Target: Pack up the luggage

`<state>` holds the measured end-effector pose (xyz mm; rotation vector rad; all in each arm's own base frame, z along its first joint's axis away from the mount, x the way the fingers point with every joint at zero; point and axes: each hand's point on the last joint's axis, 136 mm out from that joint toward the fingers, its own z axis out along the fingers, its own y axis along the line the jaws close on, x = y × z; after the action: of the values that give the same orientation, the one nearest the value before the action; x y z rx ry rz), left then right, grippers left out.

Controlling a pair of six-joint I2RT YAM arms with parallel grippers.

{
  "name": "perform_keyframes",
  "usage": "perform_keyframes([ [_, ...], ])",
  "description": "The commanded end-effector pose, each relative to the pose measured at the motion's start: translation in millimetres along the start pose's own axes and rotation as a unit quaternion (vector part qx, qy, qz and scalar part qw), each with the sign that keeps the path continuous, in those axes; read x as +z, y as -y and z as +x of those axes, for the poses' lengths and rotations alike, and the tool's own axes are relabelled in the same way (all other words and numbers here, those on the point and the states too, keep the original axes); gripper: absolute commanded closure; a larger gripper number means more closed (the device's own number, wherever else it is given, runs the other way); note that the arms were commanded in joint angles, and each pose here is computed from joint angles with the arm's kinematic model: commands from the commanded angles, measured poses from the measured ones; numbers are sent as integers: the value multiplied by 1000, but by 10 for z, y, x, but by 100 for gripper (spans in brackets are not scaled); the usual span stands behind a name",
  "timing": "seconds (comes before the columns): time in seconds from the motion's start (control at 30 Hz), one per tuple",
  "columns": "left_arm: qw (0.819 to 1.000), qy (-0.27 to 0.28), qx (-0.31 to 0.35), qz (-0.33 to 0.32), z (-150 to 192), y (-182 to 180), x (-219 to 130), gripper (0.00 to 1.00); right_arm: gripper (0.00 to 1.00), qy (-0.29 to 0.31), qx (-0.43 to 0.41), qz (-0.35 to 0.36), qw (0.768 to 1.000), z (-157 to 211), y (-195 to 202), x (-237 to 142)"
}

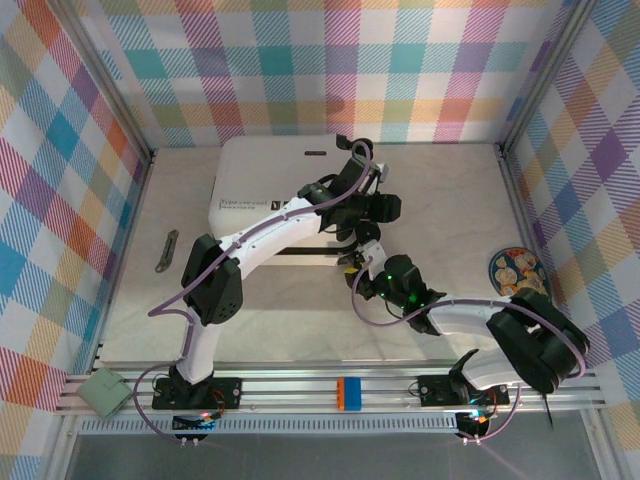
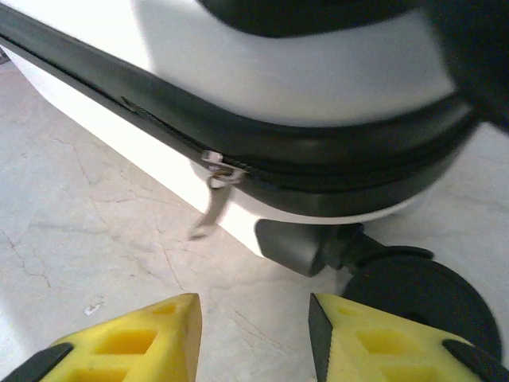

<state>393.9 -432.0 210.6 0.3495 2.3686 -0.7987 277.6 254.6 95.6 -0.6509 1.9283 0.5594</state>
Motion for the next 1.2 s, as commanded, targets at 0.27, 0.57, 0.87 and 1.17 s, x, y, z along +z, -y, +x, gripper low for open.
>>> perform_keyframes([
  [0.27,995,-35,-39,-83,92,-543,4,43,53,59,-13,8,998,-381,-58,260],
  [0.57,995,-35,-42,-81,110,-512,9,43,59,69,-9,19,997,-458,-19,421],
  [0.87,995,-37,-43,-80,149,-517,17,44,94,81,0,14,997,-532,-38,345],
  [1.17,997,-26,-31,-72,75,-440,-55,44,100,65,-10,11,998,-407,-38,264],
])
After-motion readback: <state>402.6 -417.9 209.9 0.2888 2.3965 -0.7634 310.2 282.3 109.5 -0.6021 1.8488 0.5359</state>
